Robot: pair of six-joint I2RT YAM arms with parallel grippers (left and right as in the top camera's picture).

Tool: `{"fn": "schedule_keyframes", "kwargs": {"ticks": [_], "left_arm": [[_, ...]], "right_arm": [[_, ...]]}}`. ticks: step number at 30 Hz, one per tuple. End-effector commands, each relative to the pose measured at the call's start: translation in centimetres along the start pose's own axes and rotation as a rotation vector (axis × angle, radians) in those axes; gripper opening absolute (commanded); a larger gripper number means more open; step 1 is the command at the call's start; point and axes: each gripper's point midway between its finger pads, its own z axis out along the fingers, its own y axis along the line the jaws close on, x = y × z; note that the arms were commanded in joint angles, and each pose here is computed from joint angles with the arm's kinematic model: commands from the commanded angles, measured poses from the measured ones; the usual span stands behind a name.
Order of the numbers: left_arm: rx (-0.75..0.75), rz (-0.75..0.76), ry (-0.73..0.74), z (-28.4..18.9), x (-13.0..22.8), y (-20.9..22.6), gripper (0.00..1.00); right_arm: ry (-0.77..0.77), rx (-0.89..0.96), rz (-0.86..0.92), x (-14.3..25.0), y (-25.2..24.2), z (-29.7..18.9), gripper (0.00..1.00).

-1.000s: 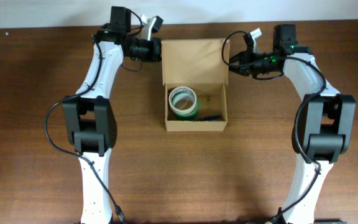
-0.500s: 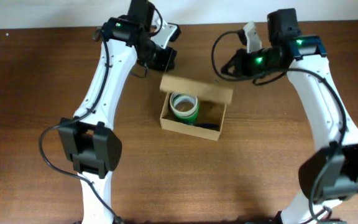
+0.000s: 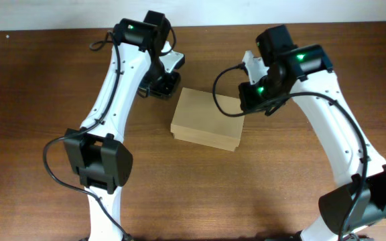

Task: Pack container
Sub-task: 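Fold the lid down over the box with both grippers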

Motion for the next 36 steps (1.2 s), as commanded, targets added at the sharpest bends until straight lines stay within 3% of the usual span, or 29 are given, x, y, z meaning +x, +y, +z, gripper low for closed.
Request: {"fn": "schedule_keyframes", "kwargs": {"ticks": [1, 7, 19, 23, 27, 31, 33, 36], "left_arm": [[0.002, 0.057, -0.034, -1.5, 0.0, -1.9, 0.02], [0.01, 0.09, 0.011, 0.0, 0.6, -3.4, 0.02], [0.092, 0.065, 0.152, 6.6, 3.5, -3.9, 0.02], [0.113, 0.064, 0.139, 6.4, 3.4, -4.3, 0.02], [0.074, 0.074, -0.011, 2.1, 0.6, -3.8, 0.02], [-0.061, 0.074, -0.233, -6.0, -2.3, -1.7, 0.03], [-0.162, 0.018, -0.406, -12.2, -3.5, 0.3, 0.07], [-0.229, -0.027, -0.55, -17.4, -3.6, 2.1, 0.15]], "right_arm": [[0.035, 0.048, -0.022, 1.3, -0.6, 1.4, 0.04], [0.121, 0.034, 0.001, 4.2, -1.8, 6.2, 0.04], [0.095, 0.03, -0.007, 3.9, -2.0, 7.4, 0.04], [0.068, 0.028, -0.01, 3.3, -2.1, 7.5, 0.04], [-0.008, 0.03, 0.007, 0.7, -2.4, 4.4, 0.04], [-0.14, 0.038, 0.023, -2.9, -2.7, -1.6, 0.04], [-0.24, 0.068, 0.033, -4.7, -3.2, -6.3, 0.04], [-0.328, 0.127, 0.04, -5.5, -3.6, -11.0, 0.04]]}}
